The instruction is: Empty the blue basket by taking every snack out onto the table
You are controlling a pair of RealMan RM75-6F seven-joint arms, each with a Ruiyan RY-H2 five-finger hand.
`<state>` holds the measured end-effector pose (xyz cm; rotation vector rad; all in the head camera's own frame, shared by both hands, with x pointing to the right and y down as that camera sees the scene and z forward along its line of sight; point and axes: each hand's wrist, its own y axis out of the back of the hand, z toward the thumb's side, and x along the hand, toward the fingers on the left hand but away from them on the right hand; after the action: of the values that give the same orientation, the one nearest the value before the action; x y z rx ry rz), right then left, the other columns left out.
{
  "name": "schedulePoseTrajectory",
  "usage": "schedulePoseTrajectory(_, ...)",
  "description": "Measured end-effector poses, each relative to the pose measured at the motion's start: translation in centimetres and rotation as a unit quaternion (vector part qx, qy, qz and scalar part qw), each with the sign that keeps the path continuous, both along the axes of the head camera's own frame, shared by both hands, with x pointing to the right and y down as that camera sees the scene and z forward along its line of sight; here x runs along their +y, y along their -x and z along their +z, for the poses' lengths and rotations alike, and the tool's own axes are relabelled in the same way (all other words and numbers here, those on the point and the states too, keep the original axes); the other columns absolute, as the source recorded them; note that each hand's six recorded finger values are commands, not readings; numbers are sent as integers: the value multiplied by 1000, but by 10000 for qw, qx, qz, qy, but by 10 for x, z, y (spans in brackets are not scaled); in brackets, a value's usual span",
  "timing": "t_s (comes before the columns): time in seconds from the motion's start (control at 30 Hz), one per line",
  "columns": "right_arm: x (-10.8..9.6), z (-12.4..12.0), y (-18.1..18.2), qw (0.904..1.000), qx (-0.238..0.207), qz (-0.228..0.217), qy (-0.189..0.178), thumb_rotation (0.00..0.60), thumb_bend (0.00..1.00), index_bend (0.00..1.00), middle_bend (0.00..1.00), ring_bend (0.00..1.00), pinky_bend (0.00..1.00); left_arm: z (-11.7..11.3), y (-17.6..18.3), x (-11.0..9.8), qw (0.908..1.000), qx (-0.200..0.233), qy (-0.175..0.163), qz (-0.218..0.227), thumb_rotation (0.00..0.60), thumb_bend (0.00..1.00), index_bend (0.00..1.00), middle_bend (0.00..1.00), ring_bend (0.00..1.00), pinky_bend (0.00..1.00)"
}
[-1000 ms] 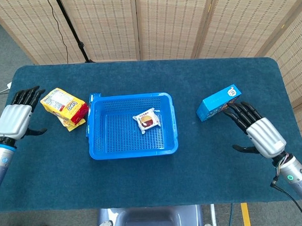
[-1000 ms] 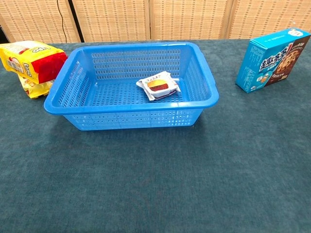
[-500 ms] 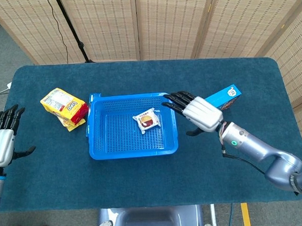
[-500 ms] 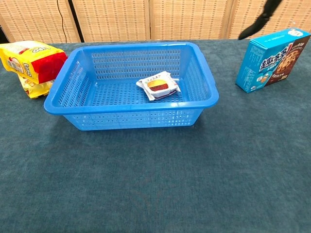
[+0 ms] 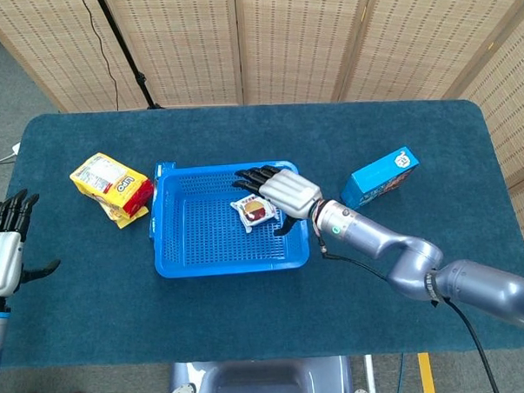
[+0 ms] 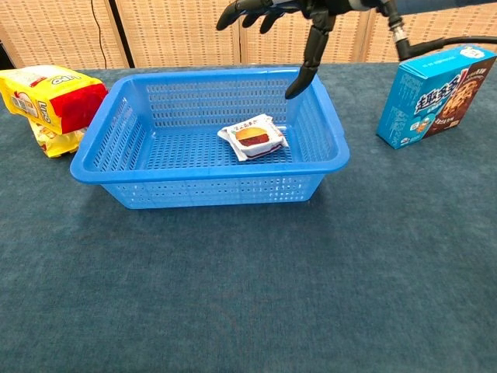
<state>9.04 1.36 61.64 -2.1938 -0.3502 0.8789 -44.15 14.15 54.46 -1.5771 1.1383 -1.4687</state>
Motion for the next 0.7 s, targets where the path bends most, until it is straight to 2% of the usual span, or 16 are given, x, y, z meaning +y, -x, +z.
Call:
schedulePoseTrajectory(0.2, -1, 23, 28, 9996, 20, 137, 231, 600, 0, 103, 35, 0, 100, 0, 0, -1, 10000, 6, -56, -8, 600, 79, 0, 0, 0, 0)
schedulePoseTrajectory(0.33, 4, 36, 44, 9997, 88, 55, 206, 600, 0, 116, 43, 0, 100, 0, 1, 0, 10000, 19, -64, -39, 600, 79, 0, 0, 0, 0)
schedulePoseTrajectory(0.7, 8, 85, 41, 9975, 685, 39, 152, 600, 0, 123, 51, 1, 106, 1, 9, -2, 9999, 35, -45, -143, 600, 79, 0, 0, 0, 0)
